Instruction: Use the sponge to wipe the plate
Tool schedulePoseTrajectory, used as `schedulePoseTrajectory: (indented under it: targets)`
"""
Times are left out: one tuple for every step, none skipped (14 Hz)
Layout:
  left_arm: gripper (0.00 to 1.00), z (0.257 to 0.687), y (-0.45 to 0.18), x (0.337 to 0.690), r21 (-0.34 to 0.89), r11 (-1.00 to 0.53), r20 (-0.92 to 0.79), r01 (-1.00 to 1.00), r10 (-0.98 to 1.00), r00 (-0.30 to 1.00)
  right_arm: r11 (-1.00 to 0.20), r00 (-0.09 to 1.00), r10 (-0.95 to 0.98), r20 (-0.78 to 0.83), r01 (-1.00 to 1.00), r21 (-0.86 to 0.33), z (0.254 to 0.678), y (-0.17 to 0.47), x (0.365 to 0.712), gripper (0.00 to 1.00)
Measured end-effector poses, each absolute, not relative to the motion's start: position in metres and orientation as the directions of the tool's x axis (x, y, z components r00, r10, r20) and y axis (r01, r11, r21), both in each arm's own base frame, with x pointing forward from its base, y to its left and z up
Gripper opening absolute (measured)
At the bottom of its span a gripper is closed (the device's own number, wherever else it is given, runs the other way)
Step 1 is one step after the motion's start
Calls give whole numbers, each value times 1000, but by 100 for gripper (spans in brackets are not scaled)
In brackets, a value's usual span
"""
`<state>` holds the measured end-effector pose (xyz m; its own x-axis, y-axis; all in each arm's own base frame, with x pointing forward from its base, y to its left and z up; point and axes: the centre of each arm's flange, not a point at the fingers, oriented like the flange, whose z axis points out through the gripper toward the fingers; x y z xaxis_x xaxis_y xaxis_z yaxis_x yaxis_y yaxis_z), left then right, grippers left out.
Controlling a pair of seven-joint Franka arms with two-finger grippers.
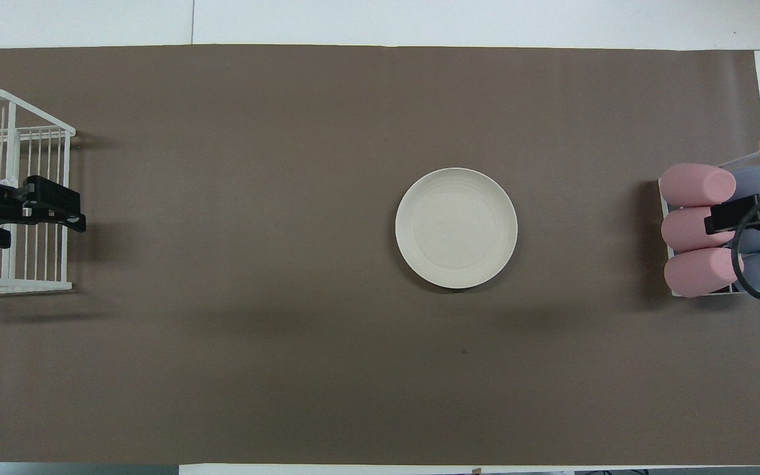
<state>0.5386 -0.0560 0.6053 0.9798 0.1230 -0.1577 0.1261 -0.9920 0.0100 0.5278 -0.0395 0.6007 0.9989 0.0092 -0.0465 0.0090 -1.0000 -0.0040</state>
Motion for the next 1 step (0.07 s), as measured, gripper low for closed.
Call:
schedulePoseTrajectory:
  targets:
    - [100,606,-56,539,10,-992,-157,126,123,980,-1000,999,9,-47,9,-4,601,-39,528,100]
